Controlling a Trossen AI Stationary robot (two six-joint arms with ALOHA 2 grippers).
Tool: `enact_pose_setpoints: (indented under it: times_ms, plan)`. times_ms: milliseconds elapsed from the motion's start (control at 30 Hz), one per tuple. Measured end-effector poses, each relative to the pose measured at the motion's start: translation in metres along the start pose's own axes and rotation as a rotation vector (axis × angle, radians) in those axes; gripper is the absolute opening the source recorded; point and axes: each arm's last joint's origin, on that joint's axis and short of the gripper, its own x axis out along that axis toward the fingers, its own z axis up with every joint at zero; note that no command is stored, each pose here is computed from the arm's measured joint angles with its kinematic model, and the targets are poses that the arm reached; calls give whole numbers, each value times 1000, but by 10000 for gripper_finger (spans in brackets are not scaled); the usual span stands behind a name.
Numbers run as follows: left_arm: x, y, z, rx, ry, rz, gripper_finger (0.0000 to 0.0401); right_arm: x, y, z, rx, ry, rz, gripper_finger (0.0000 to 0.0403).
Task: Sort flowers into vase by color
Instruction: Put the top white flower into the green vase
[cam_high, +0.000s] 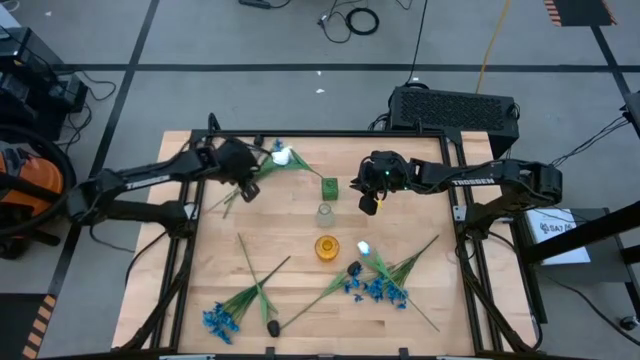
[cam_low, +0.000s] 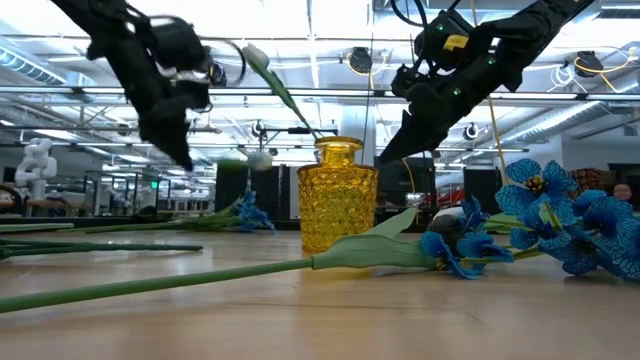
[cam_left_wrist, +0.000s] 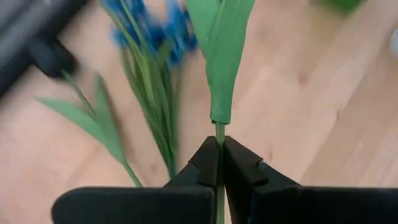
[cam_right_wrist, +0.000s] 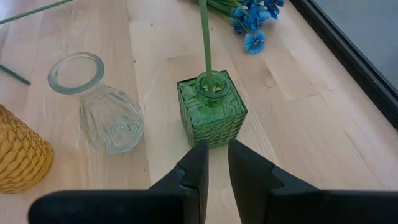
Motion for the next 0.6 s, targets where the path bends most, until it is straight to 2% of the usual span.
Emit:
enact_pose_setpoints:
  times_ms: [300,600]
  plan:
    - [-48,3,9,-44,-339,78,13,0,0,0,5,-1,0,54]
    - [-86,4,16,-15,-647,81,12,0,0,0,8,0,0,54]
